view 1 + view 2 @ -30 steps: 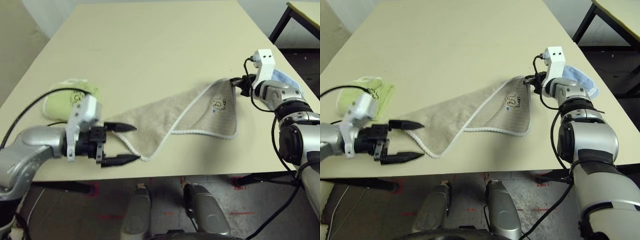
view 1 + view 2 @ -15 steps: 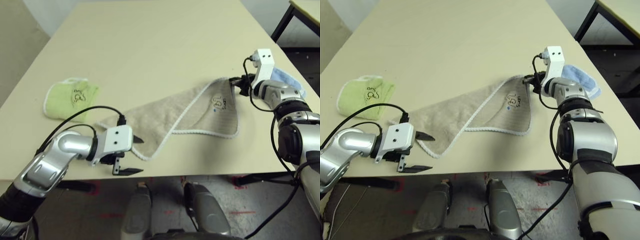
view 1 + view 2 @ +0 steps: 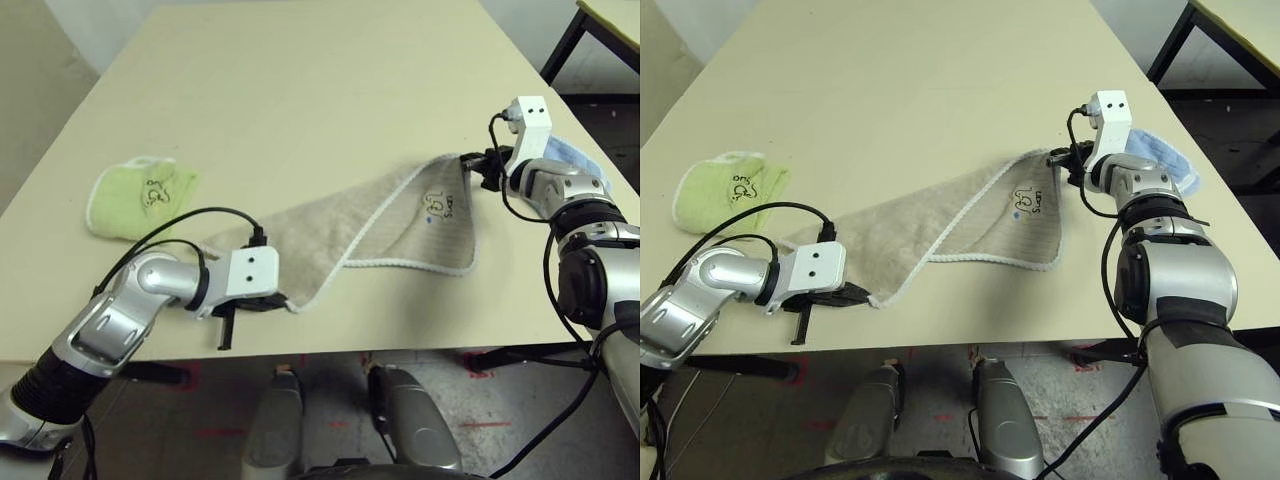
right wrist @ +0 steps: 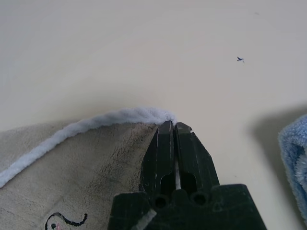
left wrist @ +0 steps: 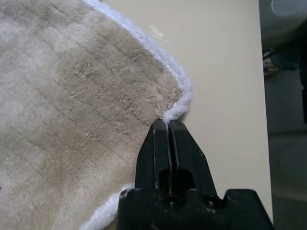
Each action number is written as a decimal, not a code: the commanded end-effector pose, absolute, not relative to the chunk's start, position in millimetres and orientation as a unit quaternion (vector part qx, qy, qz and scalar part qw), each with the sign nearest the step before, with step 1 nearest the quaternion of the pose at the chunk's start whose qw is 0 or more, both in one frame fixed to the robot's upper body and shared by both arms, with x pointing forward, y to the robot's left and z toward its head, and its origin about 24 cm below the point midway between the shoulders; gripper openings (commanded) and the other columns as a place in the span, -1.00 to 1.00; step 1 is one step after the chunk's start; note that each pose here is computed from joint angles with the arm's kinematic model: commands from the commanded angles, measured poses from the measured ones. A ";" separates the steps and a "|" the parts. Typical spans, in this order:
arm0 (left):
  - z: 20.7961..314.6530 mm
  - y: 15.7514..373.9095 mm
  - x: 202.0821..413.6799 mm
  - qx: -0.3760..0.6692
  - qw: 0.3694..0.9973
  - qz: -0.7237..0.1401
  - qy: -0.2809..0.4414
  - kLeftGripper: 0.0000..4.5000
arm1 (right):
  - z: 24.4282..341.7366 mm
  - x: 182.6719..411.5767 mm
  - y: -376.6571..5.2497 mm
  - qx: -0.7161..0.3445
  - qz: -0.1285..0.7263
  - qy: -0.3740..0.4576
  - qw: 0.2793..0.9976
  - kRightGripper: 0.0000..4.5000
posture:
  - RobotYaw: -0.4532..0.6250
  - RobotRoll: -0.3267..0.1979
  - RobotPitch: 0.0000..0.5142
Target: Fold the towel and set it aside.
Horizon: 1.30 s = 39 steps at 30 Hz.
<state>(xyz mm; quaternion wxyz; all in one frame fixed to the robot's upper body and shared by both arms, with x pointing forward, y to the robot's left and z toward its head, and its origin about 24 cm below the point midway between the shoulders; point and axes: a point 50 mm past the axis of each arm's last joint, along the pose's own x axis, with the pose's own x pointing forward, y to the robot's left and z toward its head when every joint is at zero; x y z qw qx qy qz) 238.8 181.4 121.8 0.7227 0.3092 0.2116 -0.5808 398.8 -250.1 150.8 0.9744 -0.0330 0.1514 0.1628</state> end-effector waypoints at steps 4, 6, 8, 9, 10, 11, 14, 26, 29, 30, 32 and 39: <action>173.0 193.1 240.7 0.081 0.793 -0.584 0.155 -0.99 | 166.0 395.1 -258.4 -0.071 0.215 0.118 0.967 -1.00 | 0.20 0.25 -0.49; 197.1 207.9 244.1 0.016 0.813 -0.569 0.119 -0.99 | 175.0 392.4 -264.4 -0.094 0.235 0.103 0.962 -1.00 | 0.20 0.25 -0.50; 212.9 223.1 247.4 -0.023 0.832 -0.546 0.095 -0.99 | 185.2 389.5 -270.1 -0.114 0.254 0.082 0.957 -1.00 | 0.21 0.25 -0.52; 219.3 230.6 248.9 -0.038 0.841 -0.533 0.084 -0.99 | 192.2 387.3 -271.3 -0.125 0.277 0.063 0.951 -1.00 | 0.21 0.25 -0.52; 224.1 236.7 249.8 -0.051 0.847 -0.523 0.076 -0.99 | 197.9 385.3 -272.5 -0.132 0.295 0.049 0.945 -1.00 | 0.21 0.25 -0.52; 228.0 241.4 250.1 -0.062 0.852 -0.516 0.070 -0.99 | 202.9 383.4 -273.8 -0.136 0.309 0.038 0.941 -1.00 | 0.21 0.25 -0.52; 235.1 250.3 249.5 -0.085 0.857 -0.504 0.062 -0.99 | 212.8 376.7 -279.0 -0.147 0.352 0.032 0.924 -1.00 | 0.21 0.25 -0.57; 261.2 284.9 262.2 -0.176 0.878 -0.445 -0.006 -0.99 | 230.3 360.4 -300.5 -0.189 0.392 0.073 0.897 -1.00 | 0.17 0.25 -0.66; 267.1 286.8 276.9 -0.181 0.892 -0.414 -0.028 -0.99 | 241.1 374.8 -297.9 -0.230 0.273 0.010 0.934 -1.00 | 0.15 0.25 -0.69; 270.0 287.2 282.7 -0.182 0.897 -0.402 -0.037 -0.99 | 247.6 378.9 -298.2 -0.233 0.228 -0.012 0.945 -1.00 | 0.15 0.25 -0.69; 278.3 287.9 294.7 -0.183 0.905 -0.379 -0.059 -0.99 | 264.9 384.8 -298.6 -0.230 0.146 -0.057 0.961 -1.00 | 0.15 0.25 -0.71; 288.1 289.4 301.8 -0.179 0.903 -0.374 -0.113 -0.99 | 296.8 382.0 -307.3 -0.164 0.059 -0.154 0.973 -1.00 | 0.15 0.25 -0.71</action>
